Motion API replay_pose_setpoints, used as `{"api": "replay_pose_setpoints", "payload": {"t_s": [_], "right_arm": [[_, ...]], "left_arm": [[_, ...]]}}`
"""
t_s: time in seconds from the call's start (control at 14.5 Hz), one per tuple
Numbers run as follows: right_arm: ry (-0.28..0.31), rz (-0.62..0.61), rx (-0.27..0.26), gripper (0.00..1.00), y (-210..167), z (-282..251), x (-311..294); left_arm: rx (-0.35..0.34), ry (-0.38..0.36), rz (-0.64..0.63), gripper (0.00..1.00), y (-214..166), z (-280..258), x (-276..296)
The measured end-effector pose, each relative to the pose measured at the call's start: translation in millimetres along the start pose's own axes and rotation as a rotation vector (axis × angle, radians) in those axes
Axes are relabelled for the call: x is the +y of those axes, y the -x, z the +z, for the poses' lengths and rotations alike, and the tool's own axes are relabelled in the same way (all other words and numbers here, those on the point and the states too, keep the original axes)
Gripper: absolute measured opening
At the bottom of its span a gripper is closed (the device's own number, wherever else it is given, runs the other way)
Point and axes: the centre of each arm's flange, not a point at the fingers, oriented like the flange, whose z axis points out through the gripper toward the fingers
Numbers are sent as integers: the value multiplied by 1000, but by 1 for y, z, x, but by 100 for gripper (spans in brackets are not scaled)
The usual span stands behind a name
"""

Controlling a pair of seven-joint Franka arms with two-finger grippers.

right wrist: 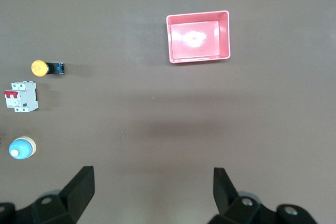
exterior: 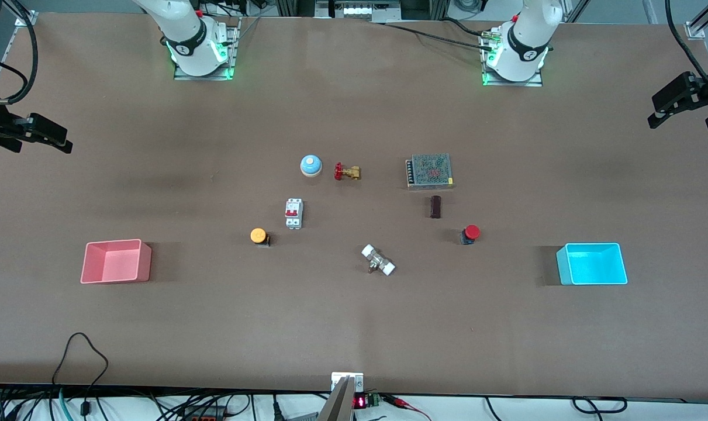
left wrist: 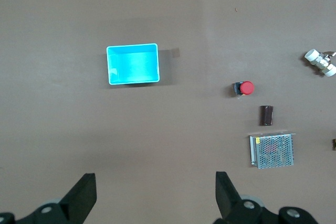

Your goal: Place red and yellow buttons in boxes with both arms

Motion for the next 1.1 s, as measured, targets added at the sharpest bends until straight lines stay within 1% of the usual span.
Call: {"api": "replay_pose_setpoints", "payload": {"t_s": [0.48, 0.76, 0.9, 1.1], "right_arm": [[0, -2, -1, 100, -1, 1, -1], [7, -7, -34, 100, -17, 31, -5], [14, -22, -49, 100, -30, 55, -16], [27, -72, -46, 100, -51, 88, -49]], "left_arm": [[-2, 0, -2, 100, -2, 2, -1], [-2, 0, -10, 100, -7, 8, 0], [-33, 2, -3, 100, -15, 27, 6], [-62, 7, 14, 100, -37, 74, 30]]}}
